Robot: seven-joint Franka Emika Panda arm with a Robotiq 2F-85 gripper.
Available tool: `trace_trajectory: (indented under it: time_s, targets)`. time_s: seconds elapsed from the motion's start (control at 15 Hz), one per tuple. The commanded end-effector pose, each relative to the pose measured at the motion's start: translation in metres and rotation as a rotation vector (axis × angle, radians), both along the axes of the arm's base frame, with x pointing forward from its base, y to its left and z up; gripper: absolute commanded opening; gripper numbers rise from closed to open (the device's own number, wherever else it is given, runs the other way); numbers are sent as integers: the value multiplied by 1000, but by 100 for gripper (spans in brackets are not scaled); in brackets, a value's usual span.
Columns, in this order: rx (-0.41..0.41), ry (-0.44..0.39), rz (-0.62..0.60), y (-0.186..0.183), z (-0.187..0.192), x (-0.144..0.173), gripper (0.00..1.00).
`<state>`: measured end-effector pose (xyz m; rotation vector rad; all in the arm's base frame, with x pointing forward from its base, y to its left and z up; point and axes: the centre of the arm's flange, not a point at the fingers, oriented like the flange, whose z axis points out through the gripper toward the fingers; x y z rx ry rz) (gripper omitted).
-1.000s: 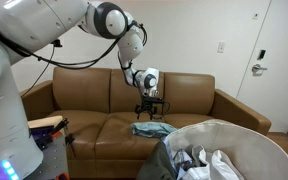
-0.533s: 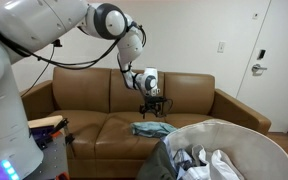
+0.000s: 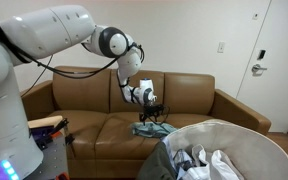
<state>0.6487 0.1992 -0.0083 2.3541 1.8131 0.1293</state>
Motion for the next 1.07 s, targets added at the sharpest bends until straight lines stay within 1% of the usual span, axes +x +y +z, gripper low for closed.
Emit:
trace_trajectory:
  time_s: [0.0, 0.2, 0.33, 0.47, 0.6, 0.67, 0.73, 0.8, 0.87, 1.0]
  targets:
    - [-19, -43, 69, 17, -40, 18, 100]
    - [-42, -54, 128, 27, -64, 19, 100]
    - [-42, -54, 165, 31, -79, 20, 100]
    - [-25, -42, 178, 30, -93, 20, 100]
    - [-33, -38, 186, 24, -104, 19, 100]
    - [-35, -35, 190, 22, -108, 19, 75]
    - [-38, -38, 189, 18, -111, 20, 72]
    - [-41, -38, 188, 16, -112, 19, 67]
    - [-42, -43, 184, 13, -108, 19, 58]
    - [-43, -47, 178, 9, -104, 21, 45]
